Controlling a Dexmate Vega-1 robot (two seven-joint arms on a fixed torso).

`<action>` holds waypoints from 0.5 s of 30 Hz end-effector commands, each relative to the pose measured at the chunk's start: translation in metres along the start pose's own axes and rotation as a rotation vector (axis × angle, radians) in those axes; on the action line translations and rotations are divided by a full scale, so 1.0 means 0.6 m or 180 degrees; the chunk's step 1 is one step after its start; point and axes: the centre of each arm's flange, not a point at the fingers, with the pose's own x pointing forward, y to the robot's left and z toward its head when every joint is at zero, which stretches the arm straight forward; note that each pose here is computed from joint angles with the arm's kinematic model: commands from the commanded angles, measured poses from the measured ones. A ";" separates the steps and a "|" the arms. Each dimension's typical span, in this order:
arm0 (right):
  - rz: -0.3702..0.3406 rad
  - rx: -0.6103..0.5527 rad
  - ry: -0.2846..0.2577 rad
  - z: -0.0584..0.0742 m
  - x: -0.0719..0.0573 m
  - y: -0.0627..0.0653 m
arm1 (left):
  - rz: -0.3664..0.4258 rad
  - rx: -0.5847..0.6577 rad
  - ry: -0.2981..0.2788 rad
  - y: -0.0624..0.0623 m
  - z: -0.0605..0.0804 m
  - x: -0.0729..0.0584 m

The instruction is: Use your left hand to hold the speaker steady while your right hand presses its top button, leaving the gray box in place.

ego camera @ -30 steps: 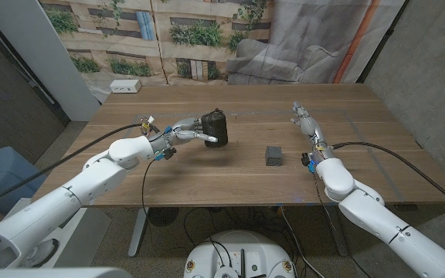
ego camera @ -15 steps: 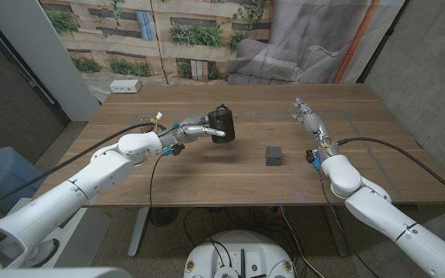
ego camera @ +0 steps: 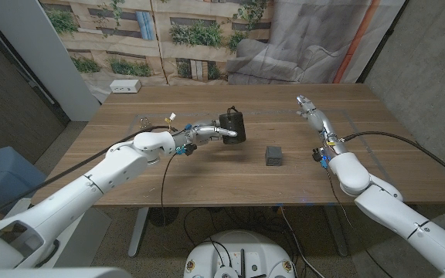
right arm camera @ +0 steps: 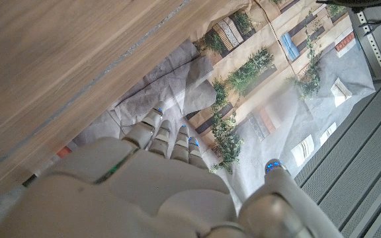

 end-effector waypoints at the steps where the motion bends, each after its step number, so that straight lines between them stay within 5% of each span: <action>1: 0.0164 -0.0329 -0.0024 0.003 -0.004 -0.027 | -0.0100 -0.0278 0.0188 -0.023 0.000 0.040; 7: 0.0254 -0.0416 0.0010 0.007 0.000 -0.036 | 0.0000 -0.0378 0.0466 -0.029 0.012 0.050; 15: 0.0351 -0.0458 0.0091 0.004 0.006 -0.042 | -0.0118 -0.0526 0.0534 -0.031 0.021 0.067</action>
